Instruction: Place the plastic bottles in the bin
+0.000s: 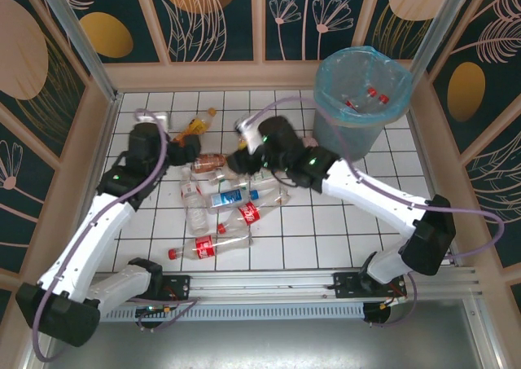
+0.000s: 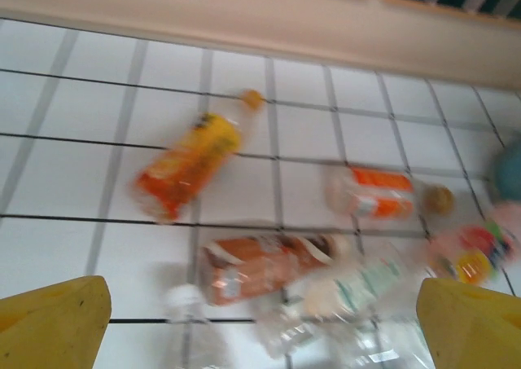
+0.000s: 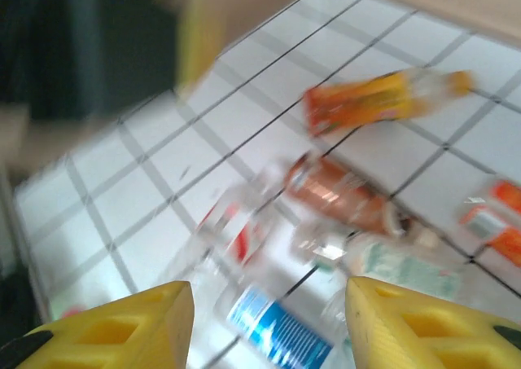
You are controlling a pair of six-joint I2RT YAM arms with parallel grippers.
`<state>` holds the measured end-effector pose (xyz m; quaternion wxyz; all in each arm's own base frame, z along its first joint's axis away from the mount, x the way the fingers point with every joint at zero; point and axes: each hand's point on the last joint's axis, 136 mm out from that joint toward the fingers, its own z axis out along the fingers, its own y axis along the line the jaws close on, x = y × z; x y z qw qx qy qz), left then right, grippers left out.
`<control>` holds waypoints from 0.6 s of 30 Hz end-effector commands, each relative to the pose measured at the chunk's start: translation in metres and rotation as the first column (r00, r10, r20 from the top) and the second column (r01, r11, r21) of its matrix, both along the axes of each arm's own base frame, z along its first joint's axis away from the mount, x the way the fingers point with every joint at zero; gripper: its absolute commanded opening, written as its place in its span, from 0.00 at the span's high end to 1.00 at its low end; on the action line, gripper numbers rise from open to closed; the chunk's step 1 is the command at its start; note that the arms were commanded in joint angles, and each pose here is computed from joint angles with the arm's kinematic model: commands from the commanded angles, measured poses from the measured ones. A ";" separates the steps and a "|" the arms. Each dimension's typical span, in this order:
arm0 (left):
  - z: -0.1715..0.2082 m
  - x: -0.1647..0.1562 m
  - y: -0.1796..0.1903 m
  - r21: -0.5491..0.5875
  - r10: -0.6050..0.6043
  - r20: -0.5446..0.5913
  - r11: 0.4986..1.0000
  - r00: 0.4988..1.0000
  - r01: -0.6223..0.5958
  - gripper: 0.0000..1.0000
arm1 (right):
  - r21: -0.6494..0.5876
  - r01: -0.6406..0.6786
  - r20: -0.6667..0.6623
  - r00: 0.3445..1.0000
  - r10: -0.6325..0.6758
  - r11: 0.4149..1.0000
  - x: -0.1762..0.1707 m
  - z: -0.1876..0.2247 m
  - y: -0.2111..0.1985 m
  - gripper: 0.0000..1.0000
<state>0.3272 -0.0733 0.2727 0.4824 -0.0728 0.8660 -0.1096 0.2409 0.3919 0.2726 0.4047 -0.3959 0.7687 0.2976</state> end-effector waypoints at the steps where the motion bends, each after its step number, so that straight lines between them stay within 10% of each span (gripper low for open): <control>1: 0.011 0.002 0.016 -0.064 0.049 0.008 0.997 0.999 -0.049 0.03 | -0.121 -0.305 0.205 0.923 0.325 0.945 -0.046 -0.011 0.027 0.47; 8: 0.021 0.033 0.093 -0.024 0.300 0.052 0.954 0.953 -0.299 0.03 | -0.284 -0.533 0.082 0.815 0.574 0.797 -0.118 -0.093 0.066 0.41; 18: 0.015 0.038 0.079 -0.114 0.246 0.066 0.964 0.967 -0.238 0.04 | -0.509 -0.570 -0.146 0.795 0.588 0.645 -0.148 -0.195 0.070 0.33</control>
